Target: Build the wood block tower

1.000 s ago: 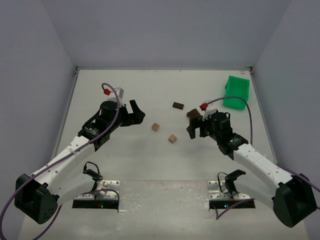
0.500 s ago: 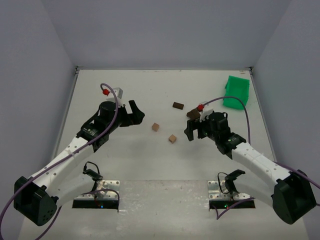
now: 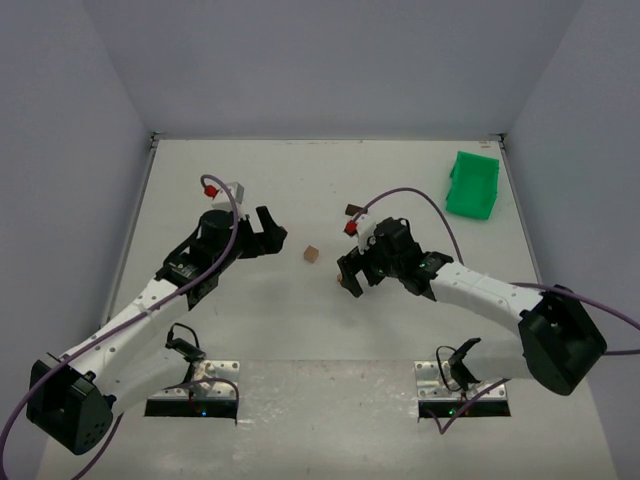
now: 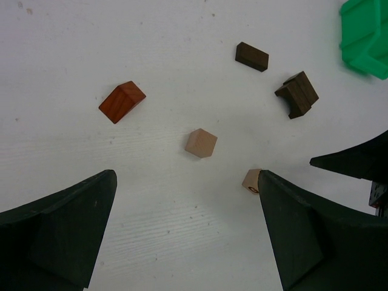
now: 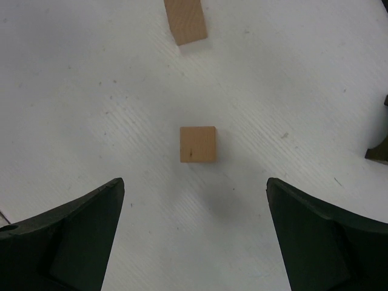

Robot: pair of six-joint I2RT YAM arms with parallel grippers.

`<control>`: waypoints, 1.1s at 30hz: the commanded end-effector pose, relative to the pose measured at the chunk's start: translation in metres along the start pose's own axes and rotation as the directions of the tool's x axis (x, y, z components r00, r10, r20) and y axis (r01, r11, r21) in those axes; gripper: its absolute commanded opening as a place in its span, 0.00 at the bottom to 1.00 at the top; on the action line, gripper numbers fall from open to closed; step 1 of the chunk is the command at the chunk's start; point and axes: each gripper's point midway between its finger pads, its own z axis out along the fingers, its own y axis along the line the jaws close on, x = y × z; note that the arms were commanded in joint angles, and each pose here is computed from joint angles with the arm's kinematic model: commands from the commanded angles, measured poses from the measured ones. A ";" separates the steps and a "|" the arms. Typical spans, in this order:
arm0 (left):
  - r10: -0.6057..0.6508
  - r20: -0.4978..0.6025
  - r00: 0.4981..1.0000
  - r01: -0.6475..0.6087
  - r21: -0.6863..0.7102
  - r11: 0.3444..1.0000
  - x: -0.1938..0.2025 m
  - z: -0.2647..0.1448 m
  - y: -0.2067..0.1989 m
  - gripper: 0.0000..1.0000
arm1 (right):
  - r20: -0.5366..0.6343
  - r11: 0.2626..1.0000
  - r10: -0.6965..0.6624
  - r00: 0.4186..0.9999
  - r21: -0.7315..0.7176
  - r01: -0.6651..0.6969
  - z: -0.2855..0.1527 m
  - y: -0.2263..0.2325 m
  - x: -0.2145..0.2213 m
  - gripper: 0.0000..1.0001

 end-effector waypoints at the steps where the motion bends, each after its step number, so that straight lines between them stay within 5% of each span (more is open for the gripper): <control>1: 0.019 0.076 0.997 -0.020 0.010 1.000 -0.015 0.005 -0.002 1.00 | -0.014 0.996 -0.089 0.996 -0.003 0.089 0.015 0.005 -0.025 0.99; 6: 0.037 0.086 0.996 -0.040 0.035 0.999 -0.014 0.006 -0.004 1.00 | -0.088 0.991 -0.129 0.988 0.008 0.131 0.029 0.006 -0.015 0.98; 25: 0.040 0.134 0.990 -0.047 0.046 0.998 -0.017 -0.004 -0.002 1.00 | -0.205 0.982 -0.168 0.964 0.049 0.182 0.059 -0.002 0.004 0.67; 33: 0.041 0.141 0.989 -0.048 0.049 0.998 -0.019 -0.005 -0.003 1.00 | -0.216 0.979 -0.174 0.961 0.068 0.192 0.062 -0.006 0.005 0.35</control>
